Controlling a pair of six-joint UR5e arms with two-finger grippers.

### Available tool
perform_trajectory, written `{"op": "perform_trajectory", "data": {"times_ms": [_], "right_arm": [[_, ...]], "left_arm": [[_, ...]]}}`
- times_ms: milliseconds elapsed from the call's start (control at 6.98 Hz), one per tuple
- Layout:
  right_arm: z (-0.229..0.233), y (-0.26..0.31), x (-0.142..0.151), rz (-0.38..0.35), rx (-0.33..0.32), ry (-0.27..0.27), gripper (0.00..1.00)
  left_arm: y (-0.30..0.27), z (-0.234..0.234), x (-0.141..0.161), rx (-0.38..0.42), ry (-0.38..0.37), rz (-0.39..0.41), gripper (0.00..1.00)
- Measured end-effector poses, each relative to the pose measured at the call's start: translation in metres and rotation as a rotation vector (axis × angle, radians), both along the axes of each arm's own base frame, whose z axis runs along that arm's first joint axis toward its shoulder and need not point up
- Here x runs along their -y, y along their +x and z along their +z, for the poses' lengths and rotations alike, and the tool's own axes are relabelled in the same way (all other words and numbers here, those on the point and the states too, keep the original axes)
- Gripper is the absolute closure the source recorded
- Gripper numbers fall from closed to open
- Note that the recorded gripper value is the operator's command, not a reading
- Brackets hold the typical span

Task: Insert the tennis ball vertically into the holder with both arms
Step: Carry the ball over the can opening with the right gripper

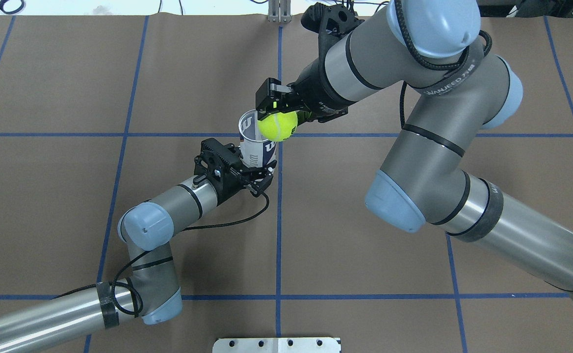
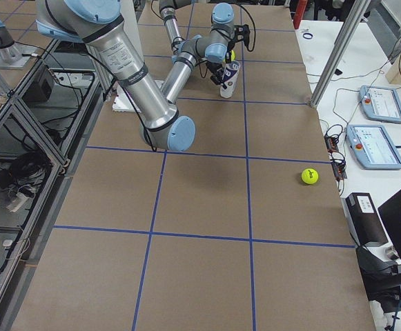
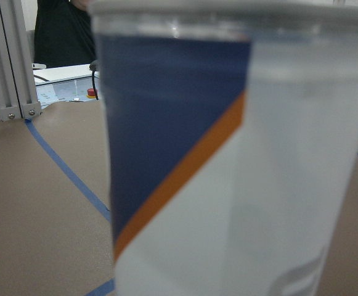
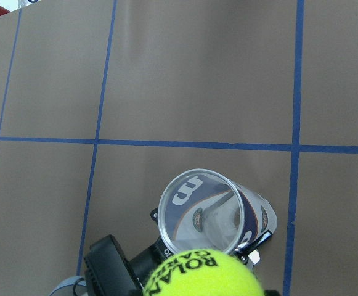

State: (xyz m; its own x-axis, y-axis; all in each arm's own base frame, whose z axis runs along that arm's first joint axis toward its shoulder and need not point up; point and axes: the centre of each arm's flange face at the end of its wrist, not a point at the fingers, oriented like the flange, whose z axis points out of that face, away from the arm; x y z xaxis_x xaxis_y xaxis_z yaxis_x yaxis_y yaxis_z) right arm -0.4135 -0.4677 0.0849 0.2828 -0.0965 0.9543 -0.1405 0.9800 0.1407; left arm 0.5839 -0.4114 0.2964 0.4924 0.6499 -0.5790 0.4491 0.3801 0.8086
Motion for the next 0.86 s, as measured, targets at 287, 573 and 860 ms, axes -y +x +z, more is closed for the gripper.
{"op": "perform_trajectory", "data": {"times_ms": [287, 573, 860], "right_arm": [[-0.007, -0.014, 0.015, 0.027, -0.016, 0.0, 1.0], [-0.013, -0.024, 0.026, 0.044, -0.028, 0.0, 1.0], [-0.013, -0.031, 0.032, 0.051, -0.038, -0.004, 1.0]], "left_arm": [[0.0, 0.0, 0.0, 0.0, 0.0, 0.0, 0.28], [0.0, 0.0, 0.0, 0.001, 0.0, 0.0, 0.28], [0.0, 0.0, 0.0, 0.001, 0.0, 0.0, 0.28]]}}
